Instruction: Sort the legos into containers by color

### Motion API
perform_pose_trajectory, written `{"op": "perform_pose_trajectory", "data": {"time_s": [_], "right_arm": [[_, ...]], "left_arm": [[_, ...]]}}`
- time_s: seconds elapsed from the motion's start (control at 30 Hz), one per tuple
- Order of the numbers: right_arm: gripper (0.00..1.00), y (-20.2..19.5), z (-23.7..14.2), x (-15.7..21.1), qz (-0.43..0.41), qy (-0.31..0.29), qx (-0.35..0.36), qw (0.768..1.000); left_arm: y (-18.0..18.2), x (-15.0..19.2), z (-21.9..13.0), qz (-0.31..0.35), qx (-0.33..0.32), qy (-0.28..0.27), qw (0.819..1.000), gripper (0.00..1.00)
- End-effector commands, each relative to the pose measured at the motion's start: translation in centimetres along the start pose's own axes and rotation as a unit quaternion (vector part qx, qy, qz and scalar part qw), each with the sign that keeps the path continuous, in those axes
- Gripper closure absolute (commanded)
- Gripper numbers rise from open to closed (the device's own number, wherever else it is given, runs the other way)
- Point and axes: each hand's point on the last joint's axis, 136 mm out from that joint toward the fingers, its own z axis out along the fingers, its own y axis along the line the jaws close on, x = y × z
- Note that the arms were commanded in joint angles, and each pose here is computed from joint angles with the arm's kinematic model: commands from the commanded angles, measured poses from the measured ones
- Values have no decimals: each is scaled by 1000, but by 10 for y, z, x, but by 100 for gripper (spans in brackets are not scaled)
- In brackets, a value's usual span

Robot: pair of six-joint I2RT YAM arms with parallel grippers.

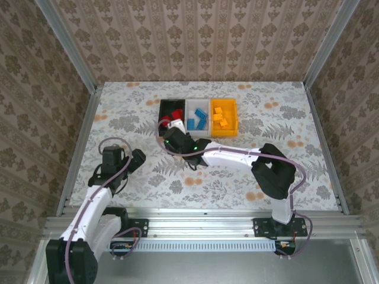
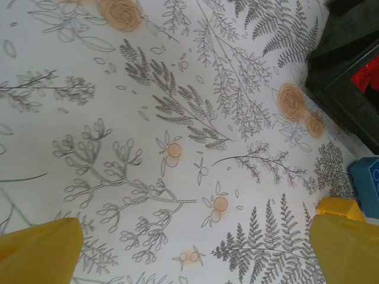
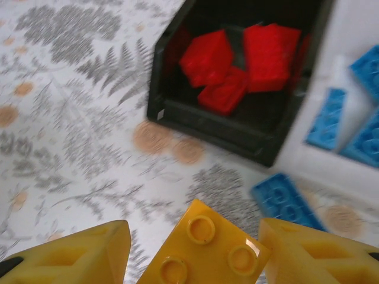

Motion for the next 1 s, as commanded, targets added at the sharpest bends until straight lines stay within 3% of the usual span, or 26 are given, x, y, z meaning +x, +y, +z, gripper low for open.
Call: {"op": "perform_pose_trajectory", "data": {"time_s": [0.0,0.37,0.67,0.83,0.97], "right_arm": [[41,-37,-9,-15,4,0,19,1000],[39,-198,15,-50,106,16,99,989],[37,-259,51,-52,136,44,119,983],[36,-231,9,-82,119,-3,94,988],[32,-158,-27,-72,59,-15,51,997]], "left_arm": [[-36,-12,1,14,50,-1,999,0],[-102,17,28,98,91,69,989,0],[-109,25,37,114,84,84,986,0],[-111,14,26,127,77,65,987,0],[-91,7,22,115,49,44,991,0]]}}
